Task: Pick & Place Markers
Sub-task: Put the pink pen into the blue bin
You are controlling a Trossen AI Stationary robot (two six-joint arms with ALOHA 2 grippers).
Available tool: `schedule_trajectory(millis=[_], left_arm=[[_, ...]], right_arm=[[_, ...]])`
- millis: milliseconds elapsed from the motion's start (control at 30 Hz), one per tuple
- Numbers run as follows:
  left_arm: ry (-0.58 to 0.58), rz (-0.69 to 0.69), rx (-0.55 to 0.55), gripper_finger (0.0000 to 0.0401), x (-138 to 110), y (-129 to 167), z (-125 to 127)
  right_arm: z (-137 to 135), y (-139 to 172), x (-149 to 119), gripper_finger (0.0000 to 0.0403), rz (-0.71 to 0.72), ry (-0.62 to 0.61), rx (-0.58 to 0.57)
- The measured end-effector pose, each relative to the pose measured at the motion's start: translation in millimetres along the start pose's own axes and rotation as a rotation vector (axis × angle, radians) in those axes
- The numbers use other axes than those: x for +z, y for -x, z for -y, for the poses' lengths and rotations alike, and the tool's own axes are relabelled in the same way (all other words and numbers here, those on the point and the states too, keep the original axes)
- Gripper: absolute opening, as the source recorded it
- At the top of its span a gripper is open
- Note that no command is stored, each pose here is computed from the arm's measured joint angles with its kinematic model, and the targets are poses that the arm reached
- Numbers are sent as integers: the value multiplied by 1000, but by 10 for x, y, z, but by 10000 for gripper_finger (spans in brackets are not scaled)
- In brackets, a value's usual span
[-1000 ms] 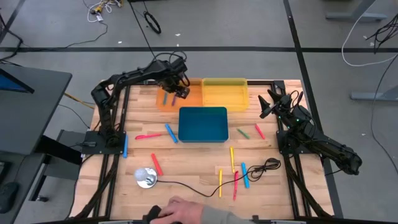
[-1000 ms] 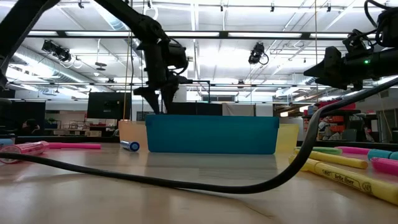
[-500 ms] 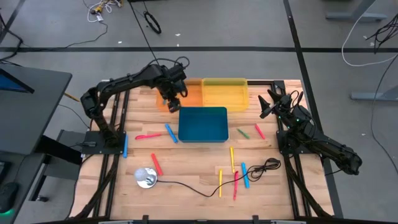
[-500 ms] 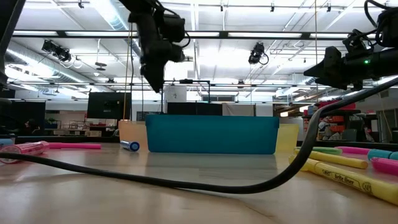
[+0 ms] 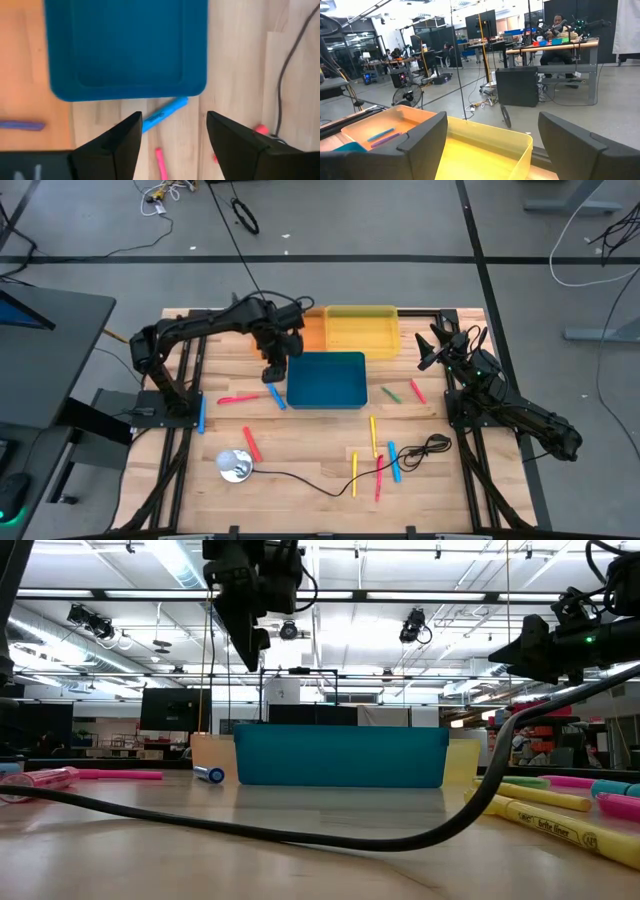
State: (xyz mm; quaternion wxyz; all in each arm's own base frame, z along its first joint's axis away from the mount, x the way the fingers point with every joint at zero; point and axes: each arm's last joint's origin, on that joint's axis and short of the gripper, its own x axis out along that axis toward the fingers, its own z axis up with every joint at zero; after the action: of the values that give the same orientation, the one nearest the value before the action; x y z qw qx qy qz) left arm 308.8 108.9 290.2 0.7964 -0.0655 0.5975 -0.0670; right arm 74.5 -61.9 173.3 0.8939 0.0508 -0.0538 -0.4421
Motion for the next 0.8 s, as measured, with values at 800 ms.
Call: schedule_trajectory(millis=[800], left_arm=[[0, -25, 6, 273, -559, 2, 92]], right_arm=[[0, 0, 0, 314, 0, 0, 1]])
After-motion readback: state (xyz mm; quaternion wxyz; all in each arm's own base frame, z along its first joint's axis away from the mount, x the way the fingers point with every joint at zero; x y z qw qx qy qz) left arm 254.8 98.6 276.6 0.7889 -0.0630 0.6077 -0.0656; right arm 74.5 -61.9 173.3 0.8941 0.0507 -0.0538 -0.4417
